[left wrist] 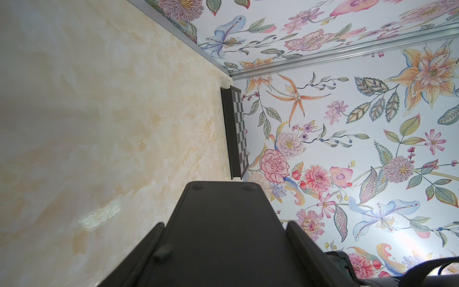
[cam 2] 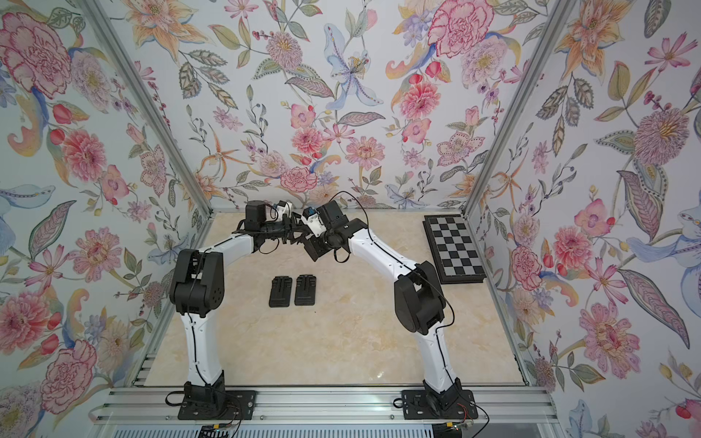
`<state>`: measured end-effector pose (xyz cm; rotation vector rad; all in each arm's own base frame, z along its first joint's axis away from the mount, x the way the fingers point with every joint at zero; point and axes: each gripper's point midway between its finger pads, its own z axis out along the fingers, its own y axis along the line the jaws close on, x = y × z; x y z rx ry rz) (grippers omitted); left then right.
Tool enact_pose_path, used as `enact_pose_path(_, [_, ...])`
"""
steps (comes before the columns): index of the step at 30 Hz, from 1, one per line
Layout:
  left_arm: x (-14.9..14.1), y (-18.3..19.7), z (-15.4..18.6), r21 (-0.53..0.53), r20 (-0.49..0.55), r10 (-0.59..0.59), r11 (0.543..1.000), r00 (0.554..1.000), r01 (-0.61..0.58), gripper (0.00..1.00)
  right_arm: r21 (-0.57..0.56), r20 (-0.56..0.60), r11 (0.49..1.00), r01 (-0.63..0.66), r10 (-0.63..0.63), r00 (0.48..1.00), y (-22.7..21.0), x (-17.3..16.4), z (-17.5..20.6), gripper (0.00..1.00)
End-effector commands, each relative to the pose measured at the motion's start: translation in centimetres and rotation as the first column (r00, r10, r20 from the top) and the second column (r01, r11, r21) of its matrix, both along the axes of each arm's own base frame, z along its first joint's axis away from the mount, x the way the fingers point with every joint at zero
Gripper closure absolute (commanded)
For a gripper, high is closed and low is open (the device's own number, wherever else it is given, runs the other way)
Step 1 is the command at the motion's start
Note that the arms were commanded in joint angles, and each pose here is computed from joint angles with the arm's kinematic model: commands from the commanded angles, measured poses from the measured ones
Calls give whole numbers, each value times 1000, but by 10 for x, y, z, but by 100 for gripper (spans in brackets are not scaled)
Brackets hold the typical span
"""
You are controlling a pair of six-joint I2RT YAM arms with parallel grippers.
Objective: Open the phone stand
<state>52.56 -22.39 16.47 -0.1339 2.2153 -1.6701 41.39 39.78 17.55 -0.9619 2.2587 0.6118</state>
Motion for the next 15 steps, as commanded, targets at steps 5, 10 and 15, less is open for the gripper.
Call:
enact_pose_path(5, [46, 30, -4, 73, 143, 181, 978, 973, -193, 100, 144, -76, 956, -254, 267, 961, 40, -88, 53, 100])
enact_pose_path(10, [44, 30, -3, 74, 144, 179, 979, 973, -191, 100, 132, -80, 962, -238, 250, 965, 38, -83, 49, 100])
enact_pose_path(15, [44, 33, 7, 73, 166, 186, 977, 968, -200, 100, 133, -83, 976, -175, 186, 979, 25, -62, 49, 100])
